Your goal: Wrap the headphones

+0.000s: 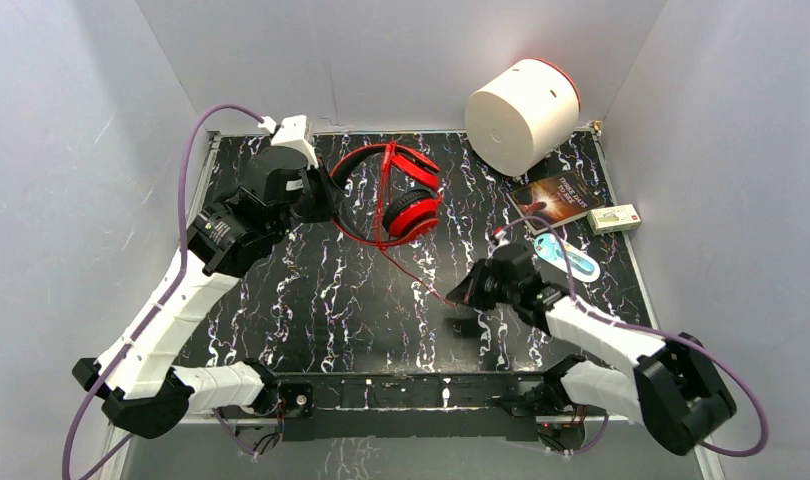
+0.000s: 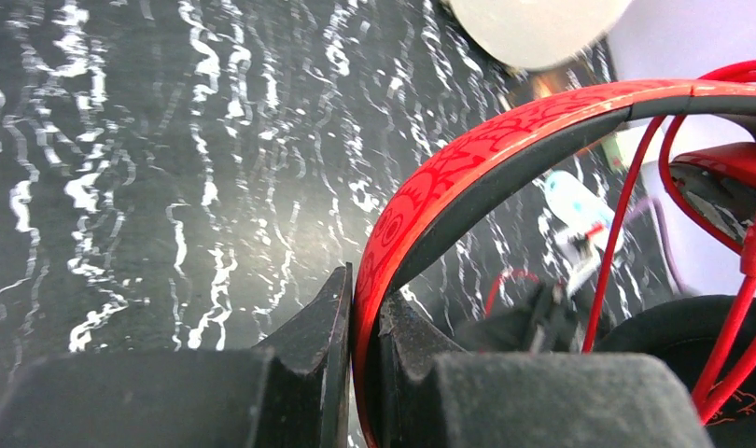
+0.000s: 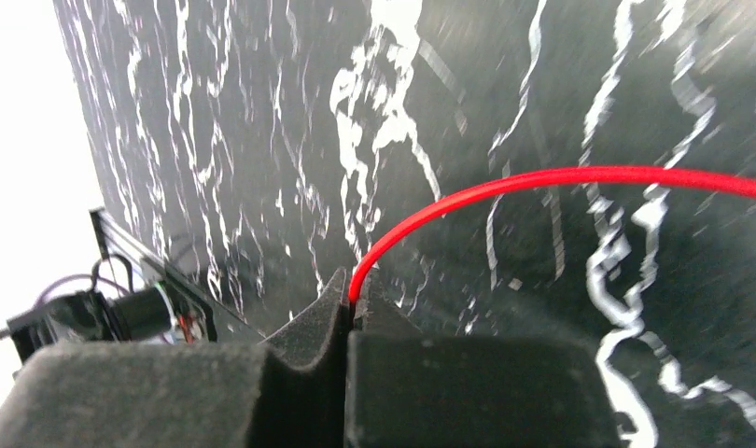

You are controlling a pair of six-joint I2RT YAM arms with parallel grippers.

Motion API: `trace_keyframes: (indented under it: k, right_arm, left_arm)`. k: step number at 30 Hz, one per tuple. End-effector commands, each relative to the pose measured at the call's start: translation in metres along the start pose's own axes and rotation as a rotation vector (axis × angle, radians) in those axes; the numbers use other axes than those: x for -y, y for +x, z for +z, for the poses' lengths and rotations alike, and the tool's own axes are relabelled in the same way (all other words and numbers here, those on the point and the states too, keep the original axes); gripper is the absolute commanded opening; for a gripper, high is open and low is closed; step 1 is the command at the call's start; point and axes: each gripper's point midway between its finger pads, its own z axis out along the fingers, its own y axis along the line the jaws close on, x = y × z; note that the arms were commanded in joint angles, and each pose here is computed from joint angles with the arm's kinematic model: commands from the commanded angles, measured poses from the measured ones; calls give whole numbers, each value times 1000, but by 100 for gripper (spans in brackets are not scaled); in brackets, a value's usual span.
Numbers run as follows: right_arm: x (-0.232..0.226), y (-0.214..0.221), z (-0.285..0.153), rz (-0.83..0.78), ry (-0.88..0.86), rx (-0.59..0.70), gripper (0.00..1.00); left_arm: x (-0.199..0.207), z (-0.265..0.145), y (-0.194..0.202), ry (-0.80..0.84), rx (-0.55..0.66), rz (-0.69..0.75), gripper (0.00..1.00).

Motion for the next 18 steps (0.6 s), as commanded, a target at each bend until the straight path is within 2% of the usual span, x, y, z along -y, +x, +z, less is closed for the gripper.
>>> trace_keyframes:
  k: [1, 4, 8, 14, 18]
  right_arm:
    - [-13, -71, -4, -66, -80, 82, 0]
    - [-23, -106, -6, -98, -122, 115, 0]
    - [-42, -149, -5, -176, -132, 160, 0]
    - [-77, -230, -28, -210, -181, 274, 0]
    - [-110, -256, -45, -274, -217, 300, 0]
  left_arm:
    - [44, -29, 0, 299, -11, -2, 0]
    - [61, -37, 25, 440, -105, 56, 0]
    - [69, -34, 80, 540, -363, 158, 0]
    - [11, 9, 146, 227, -496, 316, 0]
    - [-36, 38, 163, -52, -492, 444, 0]
